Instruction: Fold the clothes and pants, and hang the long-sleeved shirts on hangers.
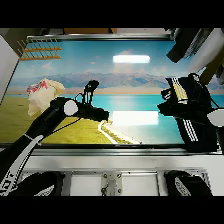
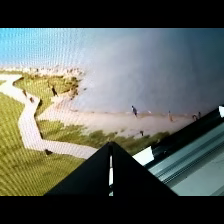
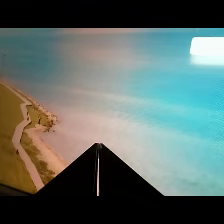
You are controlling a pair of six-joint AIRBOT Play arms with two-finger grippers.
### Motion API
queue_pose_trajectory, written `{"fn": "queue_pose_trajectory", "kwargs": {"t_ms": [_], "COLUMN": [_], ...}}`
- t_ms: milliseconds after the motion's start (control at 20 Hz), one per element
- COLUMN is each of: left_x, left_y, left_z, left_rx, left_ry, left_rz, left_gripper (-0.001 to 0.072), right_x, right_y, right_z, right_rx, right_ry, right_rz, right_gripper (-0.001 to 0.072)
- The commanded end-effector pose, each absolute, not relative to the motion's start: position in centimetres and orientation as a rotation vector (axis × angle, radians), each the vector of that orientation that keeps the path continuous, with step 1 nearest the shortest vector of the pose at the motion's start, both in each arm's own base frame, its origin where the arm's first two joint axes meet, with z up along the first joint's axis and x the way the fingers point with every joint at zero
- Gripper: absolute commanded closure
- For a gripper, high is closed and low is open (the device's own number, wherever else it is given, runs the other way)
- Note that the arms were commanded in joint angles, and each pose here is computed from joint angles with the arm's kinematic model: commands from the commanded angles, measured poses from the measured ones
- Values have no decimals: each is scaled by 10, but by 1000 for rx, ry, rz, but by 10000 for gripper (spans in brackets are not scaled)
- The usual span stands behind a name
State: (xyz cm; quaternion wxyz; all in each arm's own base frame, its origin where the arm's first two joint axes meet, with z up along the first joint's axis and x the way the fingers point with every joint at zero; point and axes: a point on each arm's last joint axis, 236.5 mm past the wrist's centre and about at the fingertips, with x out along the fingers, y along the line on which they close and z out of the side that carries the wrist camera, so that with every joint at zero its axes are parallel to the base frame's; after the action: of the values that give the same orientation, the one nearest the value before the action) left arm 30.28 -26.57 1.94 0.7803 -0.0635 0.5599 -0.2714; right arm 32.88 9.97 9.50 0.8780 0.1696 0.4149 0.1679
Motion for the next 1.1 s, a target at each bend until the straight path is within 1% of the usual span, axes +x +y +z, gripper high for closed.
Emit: {"fn": "queue_pose_trajectory", "kwargs": {"t_ms": [0, 500, 550, 600, 650, 750, 800, 950, 1050], "left_x": [303, 304, 311, 320, 334, 378, 398, 447, 464], "left_y": [-266, -266, -262, -253, -236, -180, -148, -37, 32], "left_z": [19, 20, 20, 21, 25, 45, 57, 93, 95], "left_rx": [-136, -135, -111, -53, -12, 36, 27, -85, -153], "left_ry": [1210, 1204, 1175, 1142, 1115, 1039, 1003, 899, 880], "left_rz": [-587, -586, -583, -578, -539, -399, -322, -78, 63], "left_gripper": [700, 699, 684, 398, -13, -4, -4, -3, -3], "right_x": [329, 329, 329, 329, 329, 329, 329, 329, 329], "right_y": [100, 100, 100, 100, 100, 100, 100, 100, 100], "right_z": [96, 96, 96, 96, 96, 96, 96, 96, 96], "right_rx": [353, 353, 354, 354, 353, 353, 354, 353, 354], "right_ry": [864, 864, 864, 864, 864, 864, 864, 864, 864], "right_rz": [351, 351, 351, 351, 351, 351, 351, 351, 351], "right_gripper": [701, 701, 701, 701, 701, 700, 701, 701, 701]}}
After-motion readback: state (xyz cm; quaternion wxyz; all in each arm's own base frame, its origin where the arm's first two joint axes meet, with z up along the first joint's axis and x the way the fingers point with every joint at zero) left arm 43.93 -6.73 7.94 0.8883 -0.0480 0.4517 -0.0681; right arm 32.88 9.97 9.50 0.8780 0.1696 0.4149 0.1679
